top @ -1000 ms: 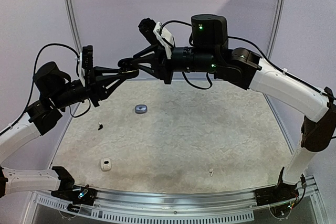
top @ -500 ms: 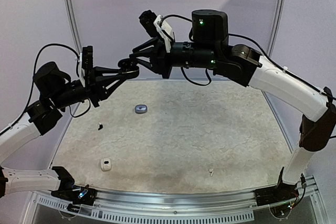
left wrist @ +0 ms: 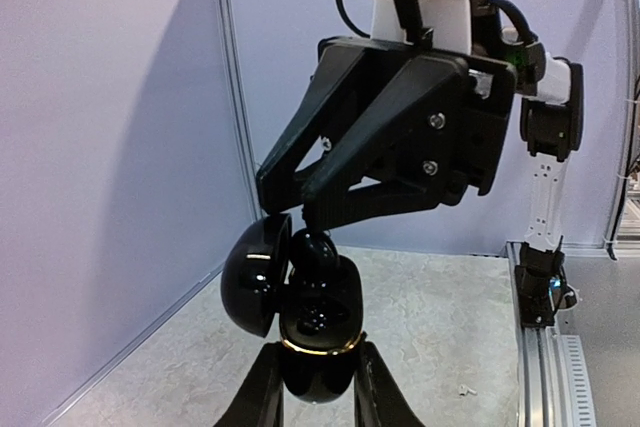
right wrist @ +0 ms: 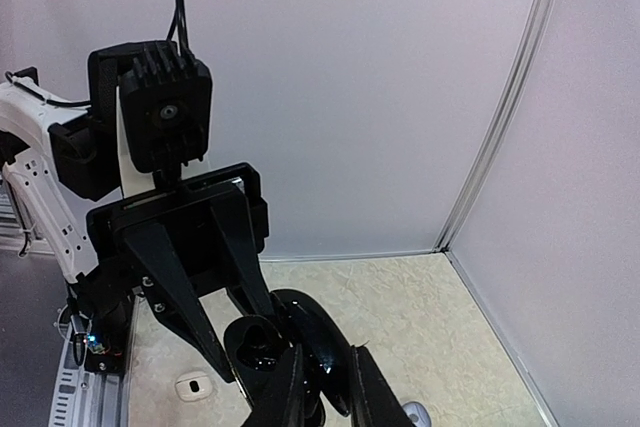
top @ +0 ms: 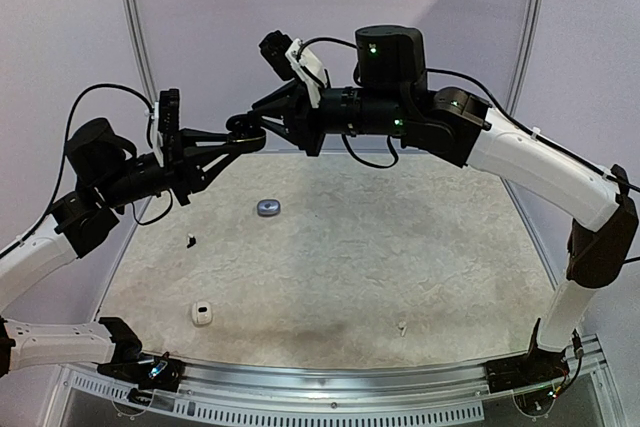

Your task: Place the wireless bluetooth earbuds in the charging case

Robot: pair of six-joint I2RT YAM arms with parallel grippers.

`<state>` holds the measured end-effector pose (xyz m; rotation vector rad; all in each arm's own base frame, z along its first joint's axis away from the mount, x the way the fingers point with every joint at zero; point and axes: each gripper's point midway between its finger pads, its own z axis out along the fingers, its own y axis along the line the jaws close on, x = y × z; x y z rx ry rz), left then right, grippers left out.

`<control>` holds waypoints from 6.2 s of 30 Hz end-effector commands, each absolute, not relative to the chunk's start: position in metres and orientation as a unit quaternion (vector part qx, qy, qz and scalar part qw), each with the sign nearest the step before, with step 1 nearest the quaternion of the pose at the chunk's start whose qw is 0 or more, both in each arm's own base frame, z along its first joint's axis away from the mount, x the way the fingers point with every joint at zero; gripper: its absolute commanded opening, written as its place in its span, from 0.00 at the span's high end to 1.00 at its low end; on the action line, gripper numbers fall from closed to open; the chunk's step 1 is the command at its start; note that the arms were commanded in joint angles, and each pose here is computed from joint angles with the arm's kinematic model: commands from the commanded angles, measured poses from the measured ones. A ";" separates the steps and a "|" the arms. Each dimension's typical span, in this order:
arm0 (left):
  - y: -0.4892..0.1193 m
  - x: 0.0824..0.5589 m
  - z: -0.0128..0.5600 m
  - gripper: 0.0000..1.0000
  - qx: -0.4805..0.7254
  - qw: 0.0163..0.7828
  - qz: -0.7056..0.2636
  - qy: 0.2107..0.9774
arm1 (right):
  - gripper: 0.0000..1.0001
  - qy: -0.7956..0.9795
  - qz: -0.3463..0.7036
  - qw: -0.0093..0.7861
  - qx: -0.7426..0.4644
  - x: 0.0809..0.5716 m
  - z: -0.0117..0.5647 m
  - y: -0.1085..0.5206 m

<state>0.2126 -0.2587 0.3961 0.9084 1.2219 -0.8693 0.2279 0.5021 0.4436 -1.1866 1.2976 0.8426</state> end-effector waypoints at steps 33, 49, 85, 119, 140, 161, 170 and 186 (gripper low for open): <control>-0.283 0.174 0.341 1.00 0.571 0.596 -0.403 0.395 | 0.52 0.570 0.395 0.496 -0.522 0.192 0.433 0.419; -0.317 0.158 0.290 1.00 0.628 0.599 -0.372 0.329 | 0.45 0.611 0.360 0.465 -0.531 0.180 0.378 0.388; -0.312 0.181 0.275 1.00 0.515 0.649 -0.322 0.458 | 0.67 0.717 0.279 0.512 -0.380 0.187 0.344 0.445; -0.312 0.192 0.272 1.00 0.497 0.650 -0.315 0.480 | 0.58 0.756 0.244 0.500 -0.344 0.195 0.333 0.434; -0.302 0.222 0.267 1.00 0.460 0.675 -0.241 0.524 | 0.59 0.850 0.291 0.417 -0.138 0.212 0.339 0.453; -0.304 0.220 0.266 1.00 0.466 0.677 -0.241 0.516 | 0.65 0.884 0.242 0.385 -0.112 0.220 0.305 0.465; -0.305 0.218 0.268 1.00 0.468 0.681 -0.246 0.507 | 0.70 0.889 0.217 0.389 -0.102 0.226 0.293 0.462; -0.308 0.212 0.269 1.00 0.474 0.676 -0.262 0.499 | 0.71 0.883 0.210 0.407 -0.104 0.232 0.294 0.466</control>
